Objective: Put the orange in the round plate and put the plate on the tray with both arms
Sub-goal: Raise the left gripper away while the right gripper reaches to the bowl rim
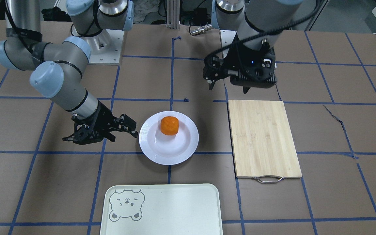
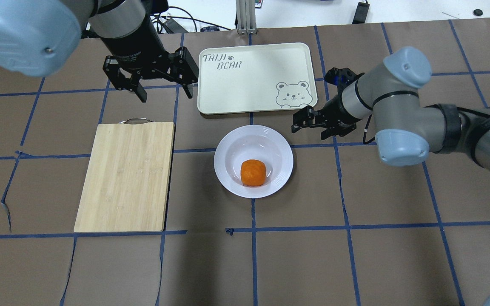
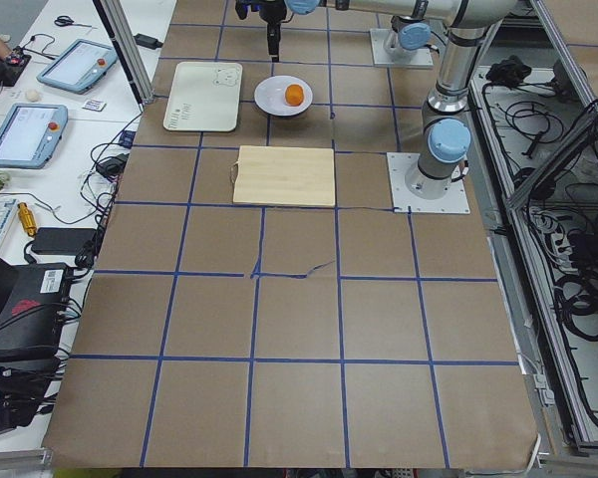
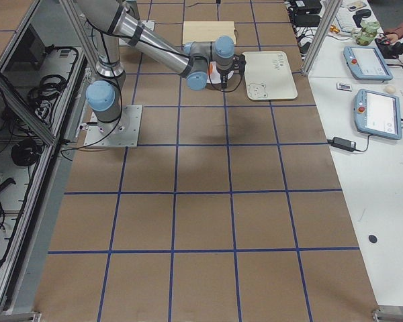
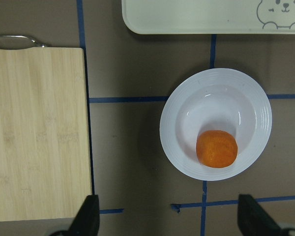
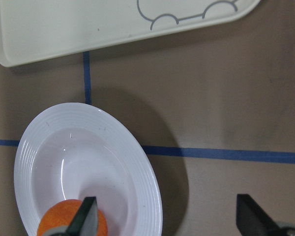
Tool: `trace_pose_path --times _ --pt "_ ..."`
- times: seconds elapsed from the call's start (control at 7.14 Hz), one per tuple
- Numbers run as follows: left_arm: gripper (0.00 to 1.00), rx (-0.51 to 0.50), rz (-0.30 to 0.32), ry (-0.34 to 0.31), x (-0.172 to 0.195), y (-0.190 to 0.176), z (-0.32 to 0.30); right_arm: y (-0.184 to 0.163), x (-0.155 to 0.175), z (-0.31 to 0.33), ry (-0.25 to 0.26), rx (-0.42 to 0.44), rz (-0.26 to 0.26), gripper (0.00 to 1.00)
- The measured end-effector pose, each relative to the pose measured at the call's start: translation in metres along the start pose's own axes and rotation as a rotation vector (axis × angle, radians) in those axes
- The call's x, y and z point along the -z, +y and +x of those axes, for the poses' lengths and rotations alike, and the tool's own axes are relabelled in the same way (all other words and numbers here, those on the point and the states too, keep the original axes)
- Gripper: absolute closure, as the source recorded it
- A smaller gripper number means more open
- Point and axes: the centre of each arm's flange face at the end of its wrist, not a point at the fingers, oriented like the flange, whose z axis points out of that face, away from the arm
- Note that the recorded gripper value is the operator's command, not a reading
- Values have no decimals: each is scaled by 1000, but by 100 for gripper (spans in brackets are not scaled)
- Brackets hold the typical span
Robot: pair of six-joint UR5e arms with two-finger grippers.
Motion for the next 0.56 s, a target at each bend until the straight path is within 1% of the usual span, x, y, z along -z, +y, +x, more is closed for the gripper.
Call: trace_pose_path --times 0.14,0.28,0.56 --pt "0 -8 57 -12 14 16 -1 8 -22 4 -13 6 -10 0" --pt "0 -10 93 -30 12 25 -5 14 -42 2 -20 17 -33 0" --pt "0 -30 144 -71 -4 31 -19 22 -62 -5 -25 25 -64 0"
